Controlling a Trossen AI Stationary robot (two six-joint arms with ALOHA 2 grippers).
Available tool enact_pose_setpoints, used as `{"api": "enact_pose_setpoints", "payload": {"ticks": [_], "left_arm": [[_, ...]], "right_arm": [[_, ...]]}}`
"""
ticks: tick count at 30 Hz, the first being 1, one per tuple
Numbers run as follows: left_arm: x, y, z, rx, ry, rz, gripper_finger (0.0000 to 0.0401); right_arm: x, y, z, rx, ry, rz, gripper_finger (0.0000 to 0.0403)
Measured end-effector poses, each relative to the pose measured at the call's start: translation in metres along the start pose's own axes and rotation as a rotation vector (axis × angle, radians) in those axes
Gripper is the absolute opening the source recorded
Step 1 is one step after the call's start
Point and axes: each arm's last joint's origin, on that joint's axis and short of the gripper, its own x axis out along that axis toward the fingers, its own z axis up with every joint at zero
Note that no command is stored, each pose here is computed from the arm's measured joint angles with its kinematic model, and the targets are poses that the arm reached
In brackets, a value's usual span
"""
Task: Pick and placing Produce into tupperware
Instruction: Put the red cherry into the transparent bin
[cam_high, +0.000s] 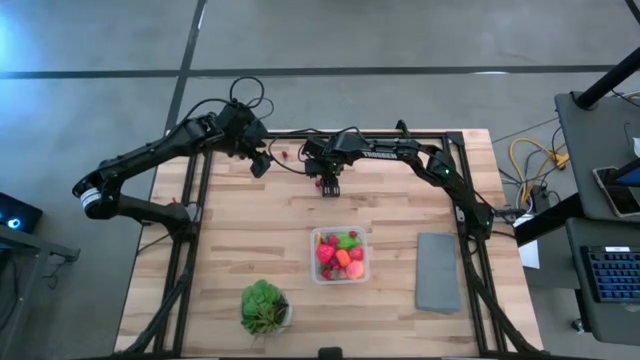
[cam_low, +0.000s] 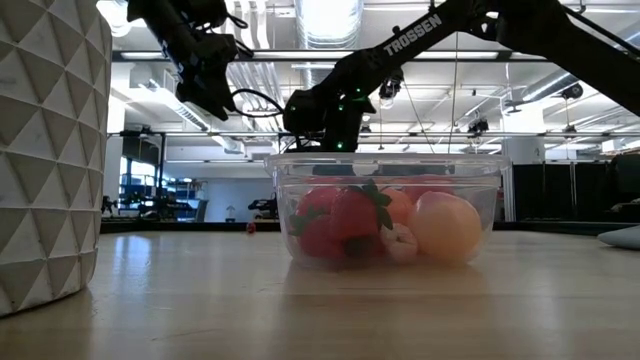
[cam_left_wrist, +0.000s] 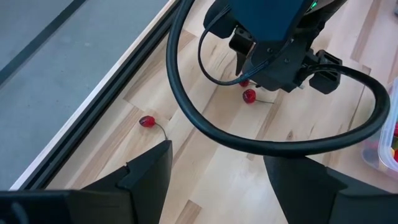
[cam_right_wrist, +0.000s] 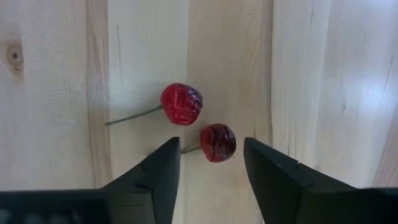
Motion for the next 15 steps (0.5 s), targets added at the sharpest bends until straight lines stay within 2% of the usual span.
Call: {"api": "enact_pose_setpoints", "payload": {"ticks": [7, 12, 15], "left_arm": [[0.0000, 0.0000, 0.0000, 0.000, 0.000, 0.000, 0.0239], [0.0000, 0.0000, 0.0001, 0.000, -0.001, 0.000, 0.0239], [0.0000, 0.0001, 0.0002, 0.000, -0.002, 0.000, 0.0239]], "right_arm": [[-0.0013, 0.0010, -0.0053, 0.039, 0.060, 0.012, 0.0160], [-0.0062, 0.0011, -0.0059, -0.013, 0.068, 0.012, 0.0163], [-0.0051, 0.0008, -0.0056, 0.009, 0.068, 0.004, 0.0171]]}}
